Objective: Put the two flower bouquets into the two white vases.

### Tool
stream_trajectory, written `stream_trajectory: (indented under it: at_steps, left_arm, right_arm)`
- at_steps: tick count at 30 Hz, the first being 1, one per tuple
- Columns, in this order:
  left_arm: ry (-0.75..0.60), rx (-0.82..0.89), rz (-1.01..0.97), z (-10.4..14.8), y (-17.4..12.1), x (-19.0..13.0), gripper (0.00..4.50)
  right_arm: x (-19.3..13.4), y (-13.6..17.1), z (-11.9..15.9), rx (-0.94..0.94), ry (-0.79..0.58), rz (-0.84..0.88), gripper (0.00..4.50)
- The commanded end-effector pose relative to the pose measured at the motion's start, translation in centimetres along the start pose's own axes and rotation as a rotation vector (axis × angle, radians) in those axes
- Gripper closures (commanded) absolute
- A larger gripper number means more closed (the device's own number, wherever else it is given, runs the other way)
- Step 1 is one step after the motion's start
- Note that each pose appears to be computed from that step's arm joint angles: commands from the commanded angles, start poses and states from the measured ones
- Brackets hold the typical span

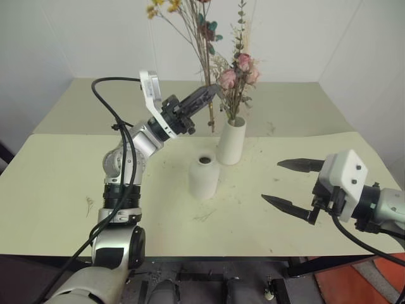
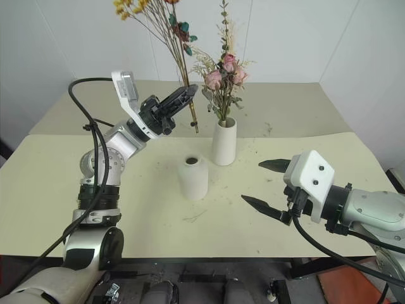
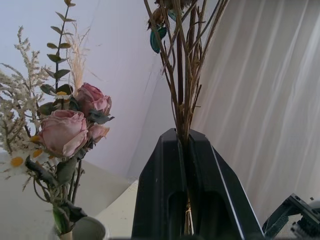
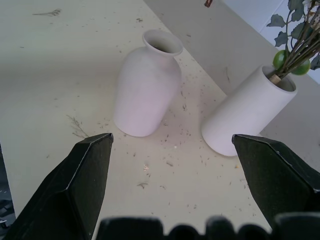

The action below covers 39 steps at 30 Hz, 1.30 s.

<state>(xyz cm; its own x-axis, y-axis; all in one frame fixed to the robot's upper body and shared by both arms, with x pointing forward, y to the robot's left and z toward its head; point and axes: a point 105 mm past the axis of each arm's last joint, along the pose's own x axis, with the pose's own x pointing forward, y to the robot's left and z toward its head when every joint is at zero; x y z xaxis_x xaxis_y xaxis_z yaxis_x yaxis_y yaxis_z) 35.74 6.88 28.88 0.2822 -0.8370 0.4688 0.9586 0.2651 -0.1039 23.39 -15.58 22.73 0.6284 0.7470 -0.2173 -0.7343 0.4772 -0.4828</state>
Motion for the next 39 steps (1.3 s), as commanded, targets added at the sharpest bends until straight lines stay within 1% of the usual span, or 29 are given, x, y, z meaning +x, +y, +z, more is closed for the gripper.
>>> stream_trajectory:
  at_steps: [1,4,10,18,23,26,28,29,31,33,35,37,38,39]
  left_arm:
    - [0.029,0.006,-0.026,-0.7,-0.5,-0.6,4.35]
    - [0.075,0.004,-0.023,-1.8,-0.8,-1.1,4.35]
    - [0.099,0.004,-0.025,-2.9,-1.2,-1.5,4.35]
    - [0.197,0.078,-0.07,-4.6,-1.7,-1.9,4.35]
    - [0.221,0.108,-0.07,-5.2,-1.4,-2.4,4.35]
    - [0.189,0.119,-0.064,-4.8,-1.3,-2.5,3.69]
    - [0.173,0.121,-0.074,-4.5,-1.4,-2.6,3.11]
    - [0.155,0.126,-0.095,-4.1,-1.8,-2.8,2.7]
    - [0.131,0.126,-0.124,-3.6,-2.3,-3.2,2.09]
    - [0.138,0.133,-0.103,-3.6,-2.2,-3.4,1.45]
    - [0.173,0.16,-0.073,-4.0,-1.8,-4.0,0.8]
    - [0.167,0.154,-0.059,-3.7,-1.6,-4.5,0.16]
    - [0.161,0.153,-0.051,-3.5,-1.5,-4.7,0.03]
    - [0.17,0.162,-0.032,-3.5,-1.3,-5.1,0.03]
  right_arm:
    - [-0.1,0.0,0.6,-0.037,-0.015,-0.011,0.0]
    - [0.0,0.0,0.5,-0.04,-0.014,-0.01,0.0]
    - [0.1,-0.1,0.4,-0.044,-0.015,-0.008,0.0]
    - [0.1,-0.1,0.4,-0.047,-0.008,-0.008,0.0]
    - [0.1,-0.1,0.3,-0.05,-0.007,-0.007,0.0]
    - [0.1,0.0,0.3,-0.054,-0.004,-0.007,0.0]
    - [0.1,0.0,0.3,-0.055,-0.003,-0.006,0.0]
    - [0.1,-0.1,0.2,-0.057,-0.002,-0.006,0.0]
    - [0.1,-0.1,0.1,-0.059,0.001,-0.004,0.0]
    - [0.1,-0.1,0.1,-0.06,0.002,-0.004,0.0]
    - [0.1,-0.2,0.1,-0.063,0.001,-0.002,0.0]
    - [0.2,-0.2,0.1,-0.064,0.0,0.0,0.0]
    - [0.2,-0.2,0.1,-0.064,0.001,0.001,0.0]
    - [0.2,-0.2,0.0,-0.064,0.004,0.001,0.0]
